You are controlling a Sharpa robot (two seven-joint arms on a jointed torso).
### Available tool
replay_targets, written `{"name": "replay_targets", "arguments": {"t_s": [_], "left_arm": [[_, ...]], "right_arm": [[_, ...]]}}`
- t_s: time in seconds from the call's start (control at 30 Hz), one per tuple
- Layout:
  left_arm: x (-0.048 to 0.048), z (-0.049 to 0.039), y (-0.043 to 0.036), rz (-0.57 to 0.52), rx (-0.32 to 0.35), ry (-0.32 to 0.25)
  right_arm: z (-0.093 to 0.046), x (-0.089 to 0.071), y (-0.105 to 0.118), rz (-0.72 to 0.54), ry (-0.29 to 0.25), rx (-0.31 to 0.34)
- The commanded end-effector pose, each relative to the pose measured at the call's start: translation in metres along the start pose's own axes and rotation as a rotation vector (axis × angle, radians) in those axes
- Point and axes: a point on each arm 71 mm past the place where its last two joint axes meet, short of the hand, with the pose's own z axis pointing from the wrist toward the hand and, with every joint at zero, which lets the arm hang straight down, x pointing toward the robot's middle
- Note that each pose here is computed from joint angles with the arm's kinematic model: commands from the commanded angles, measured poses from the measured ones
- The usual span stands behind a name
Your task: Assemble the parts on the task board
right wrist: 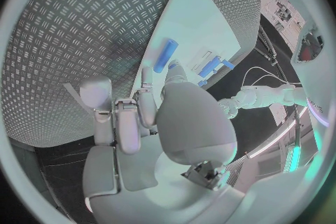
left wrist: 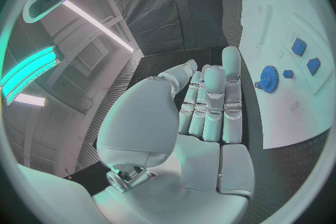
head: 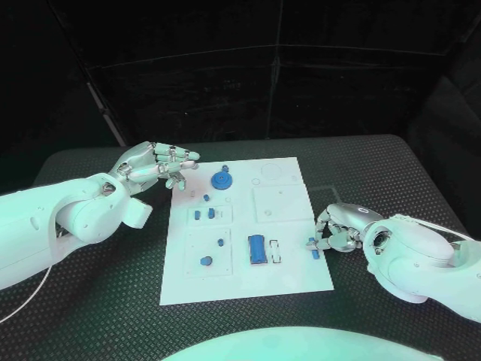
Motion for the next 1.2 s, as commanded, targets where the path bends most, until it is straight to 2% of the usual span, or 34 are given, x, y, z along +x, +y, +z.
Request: {"name": "replay_targets", "arguments": {"t_s": [0.03, 0.27, 0.8, 1.03, 1.2], "left_arm": [[0.0007, 0.0002, -0.0012, -0.008, 0.009, 0.007], [0.0009, 0.0003, -0.0011, -0.008, 0.009, 0.008], [0.0007, -0.0008, -0.0011, -0.010, 0.009, 0.011], [0.0003, -0.0014, -0.0011, -0.010, 0.009, 0.010], [0.0004, -0.0016, -0.0011, -0.010, 0.009, 0.010]], "right_arm": [[0.000, 0.003, 0.001, -0.038, 0.041, -0.005], [0.002, 0.006, 0.002, -0.058, 0.067, -0.008], [0.007, 0.008, 0.012, -0.081, 0.047, -0.029], [0.005, 0.007, 0.017, -0.025, 0.033, -0.036], [0.000, 0.004, 0.022, 0.084, 0.009, -0.038]]}}
